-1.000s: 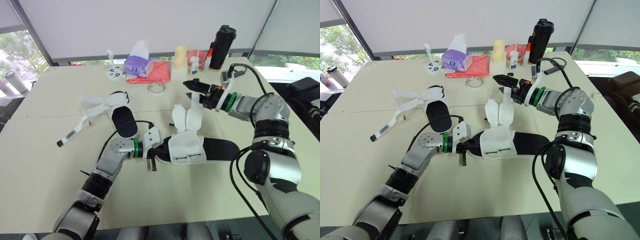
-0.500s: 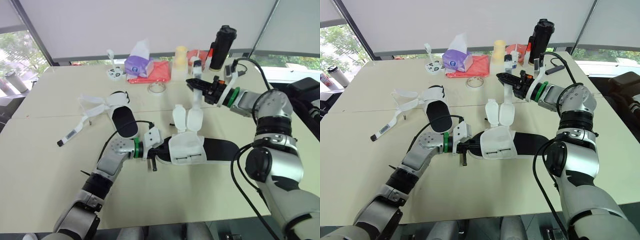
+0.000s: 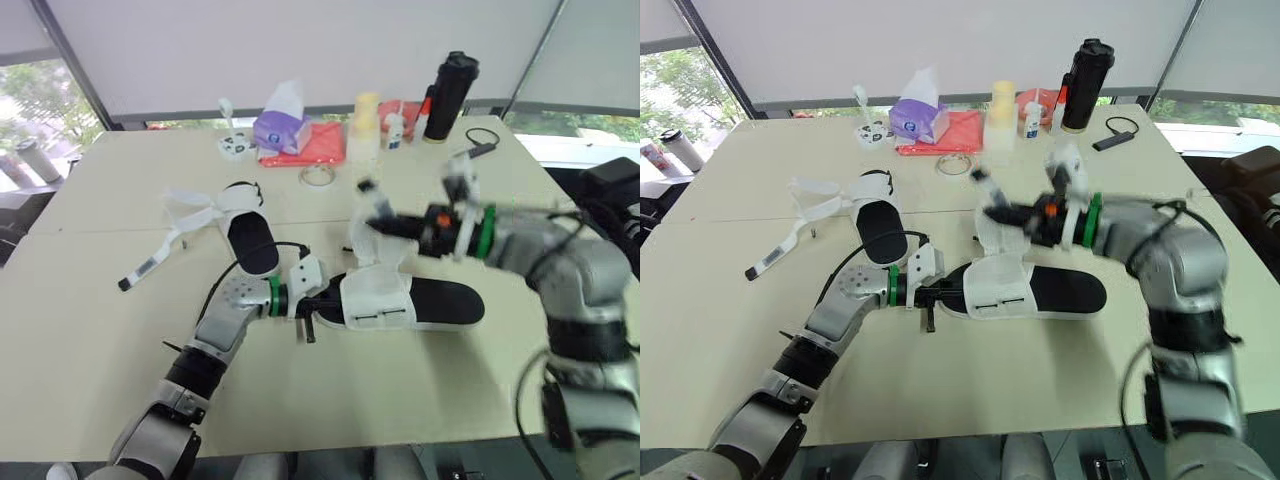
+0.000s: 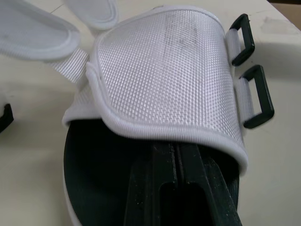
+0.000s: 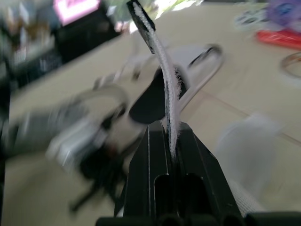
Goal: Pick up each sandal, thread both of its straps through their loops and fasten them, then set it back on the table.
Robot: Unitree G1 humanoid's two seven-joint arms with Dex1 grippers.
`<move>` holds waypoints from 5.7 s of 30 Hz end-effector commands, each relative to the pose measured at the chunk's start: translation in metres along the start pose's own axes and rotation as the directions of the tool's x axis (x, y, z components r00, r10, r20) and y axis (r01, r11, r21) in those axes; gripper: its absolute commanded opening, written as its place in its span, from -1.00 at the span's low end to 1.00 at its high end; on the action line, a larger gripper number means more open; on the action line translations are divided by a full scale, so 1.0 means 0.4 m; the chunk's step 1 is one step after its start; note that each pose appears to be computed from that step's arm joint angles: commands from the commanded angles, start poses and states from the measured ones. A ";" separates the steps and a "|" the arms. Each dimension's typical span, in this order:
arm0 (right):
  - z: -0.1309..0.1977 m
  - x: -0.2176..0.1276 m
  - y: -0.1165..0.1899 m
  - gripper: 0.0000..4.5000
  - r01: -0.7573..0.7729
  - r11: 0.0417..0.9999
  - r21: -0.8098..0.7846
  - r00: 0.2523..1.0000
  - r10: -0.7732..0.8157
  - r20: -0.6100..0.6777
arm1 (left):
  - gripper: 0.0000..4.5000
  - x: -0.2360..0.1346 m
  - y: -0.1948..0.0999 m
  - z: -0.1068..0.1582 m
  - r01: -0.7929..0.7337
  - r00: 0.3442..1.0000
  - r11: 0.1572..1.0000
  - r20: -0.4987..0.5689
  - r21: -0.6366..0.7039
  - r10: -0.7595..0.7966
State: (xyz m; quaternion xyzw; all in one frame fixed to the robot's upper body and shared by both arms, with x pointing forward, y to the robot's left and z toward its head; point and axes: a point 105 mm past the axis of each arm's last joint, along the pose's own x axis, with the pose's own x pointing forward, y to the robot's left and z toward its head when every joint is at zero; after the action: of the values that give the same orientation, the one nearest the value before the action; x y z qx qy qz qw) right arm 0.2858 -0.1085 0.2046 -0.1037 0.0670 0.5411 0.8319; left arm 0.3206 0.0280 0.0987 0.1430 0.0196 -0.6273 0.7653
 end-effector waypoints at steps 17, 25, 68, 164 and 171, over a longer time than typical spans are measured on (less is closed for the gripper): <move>-0.142 -0.033 0.128 -0.60 -0.277 0.701 -0.657 0.952 0.107 -0.287 | -1.00 -0.004 -0.002 -0.001 0.038 0.999 0.999 -0.020 0.009 -0.038; -0.167 -0.071 0.140 0.98 -0.384 0.643 -0.663 0.909 0.138 -0.393 | -1.00 0.002 0.000 0.000 0.035 0.999 0.999 -0.014 0.011 -0.035; -0.145 -0.116 0.155 0.98 -0.092 0.682 0.726 0.982 0.183 -0.048 | -1.00 0.035 -0.005 0.007 0.048 0.999 0.998 0.014 0.031 -0.048; -0.040 -0.042 -0.079 -0.99 -0.189 0.732 0.655 0.918 0.368 -0.146 | -1.00 0.052 -0.017 0.013 0.031 0.999 0.998 0.031 0.048 -0.033; -0.050 -0.029 -0.080 -0.99 -0.182 0.729 0.660 0.920 0.362 -0.147 | -1.00 0.052 -0.019 0.012 0.032 0.999 0.998 0.031 0.047 -0.034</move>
State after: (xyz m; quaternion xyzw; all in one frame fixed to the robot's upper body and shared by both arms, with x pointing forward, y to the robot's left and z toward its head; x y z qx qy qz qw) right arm 0.3093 -0.1358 0.1812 0.1257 0.3895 0.5790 0.7052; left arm 0.3202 0.0082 0.0981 0.1441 -0.0036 -0.6379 0.7565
